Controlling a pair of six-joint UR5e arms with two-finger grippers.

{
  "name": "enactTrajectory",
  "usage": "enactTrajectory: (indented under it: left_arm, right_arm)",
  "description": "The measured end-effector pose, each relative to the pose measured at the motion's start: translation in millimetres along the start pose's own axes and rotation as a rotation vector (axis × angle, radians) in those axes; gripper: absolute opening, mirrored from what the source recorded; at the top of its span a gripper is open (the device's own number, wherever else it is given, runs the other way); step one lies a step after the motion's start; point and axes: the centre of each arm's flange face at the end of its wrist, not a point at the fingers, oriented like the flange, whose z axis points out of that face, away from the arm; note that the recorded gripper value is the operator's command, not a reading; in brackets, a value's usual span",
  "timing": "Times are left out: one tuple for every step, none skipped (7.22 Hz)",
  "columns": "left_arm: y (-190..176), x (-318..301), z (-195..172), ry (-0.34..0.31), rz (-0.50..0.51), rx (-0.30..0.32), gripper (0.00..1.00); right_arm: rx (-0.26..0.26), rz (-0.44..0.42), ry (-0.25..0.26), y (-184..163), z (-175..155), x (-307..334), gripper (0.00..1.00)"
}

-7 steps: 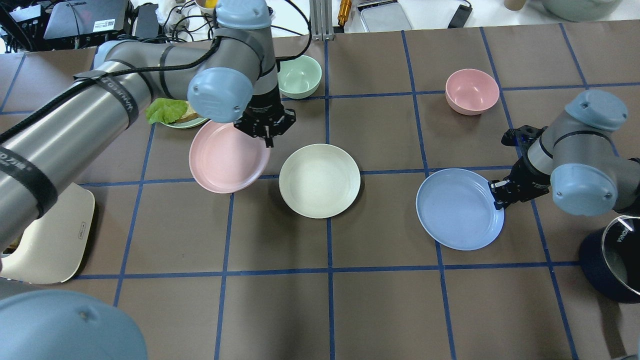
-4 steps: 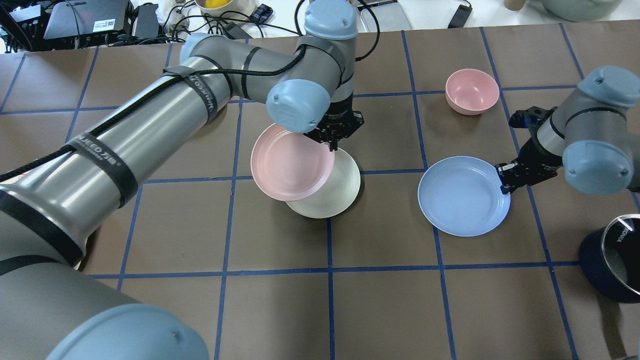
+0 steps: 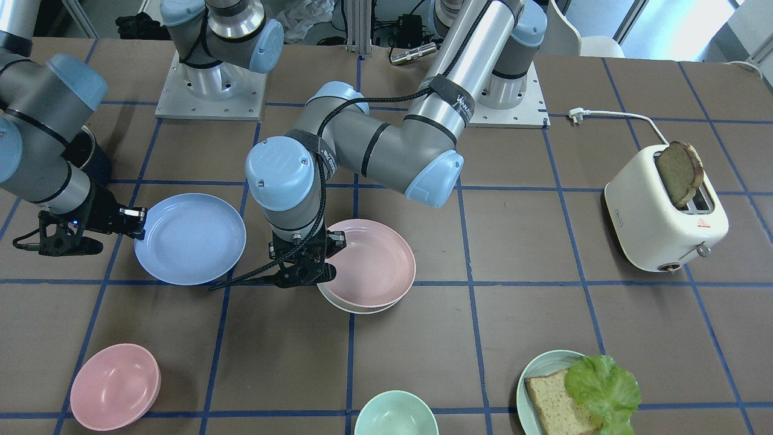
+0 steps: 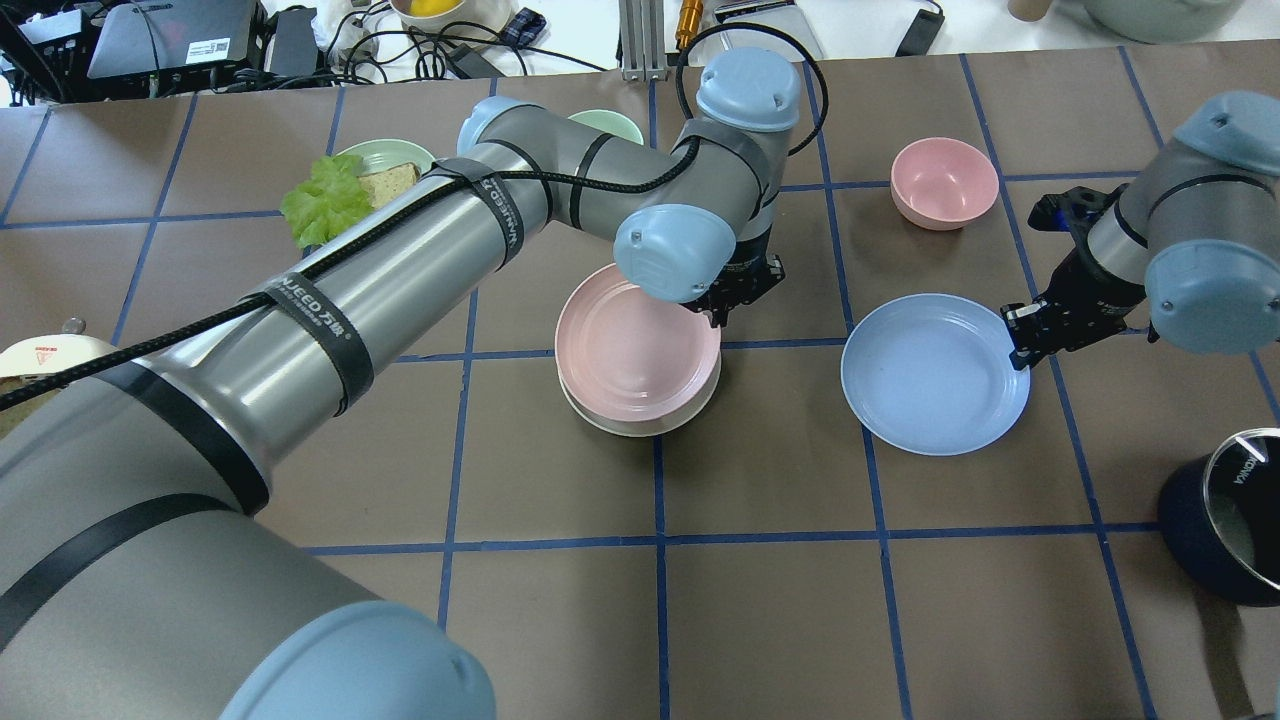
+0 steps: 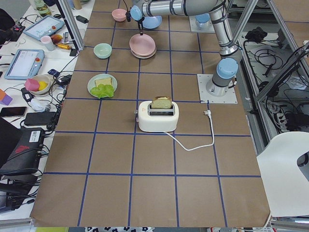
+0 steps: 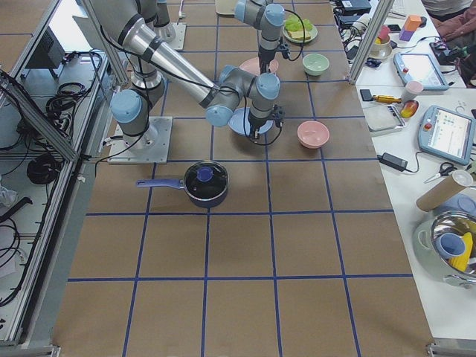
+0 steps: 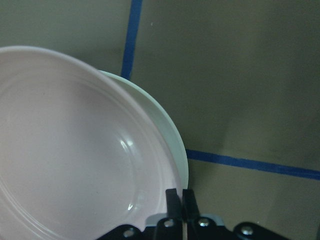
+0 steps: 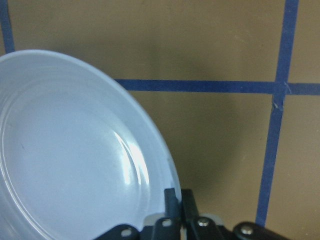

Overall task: Stack three plates with pink and blue
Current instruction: 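Carry the pink plate onto the cream plate with the left gripper and release, then carry the blue plate onto the pink plate with right gripper while left withdraws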

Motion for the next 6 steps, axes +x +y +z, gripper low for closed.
enactTrajectory:
  left_arm:
    - [0.6,-1.2,3.2,-0.006,0.024,-0.003,1.00]
    - [-3.9,-7.7,2.0,-0.008,0.058,-0.002,1.00]
    - [-16.7,-24.0,-8.2,-0.005,0.072,-0.001,1.00]
    - [-35.7,-52.4,-27.8,0.002,0.075,-0.002,1.00]
    - [-53.2,-88.7,-53.3,0.009,0.092,-0.006,1.00]
    - [-66.0,-127.6,-80.5,0.017,0.103,-0.006,1.00]
  right_arm:
    - [-0.001,0.002,0.004,-3.3,-6.1,-0.6,0.00]
    - [-0.004,0.001,0.003,-7.4,-13.6,-2.2,0.00]
    - [-0.005,0.002,0.001,-10.7,-20.1,-6.2,0.00]
    - [0.000,0.010,0.003,-14.7,-26.1,-18.2,0.00]
    - [0.002,0.029,0.008,-19.2,-30.8,-44.0,0.00]
    - [-0.001,0.063,0.010,-20.6,-33.1,-78.8,0.00]
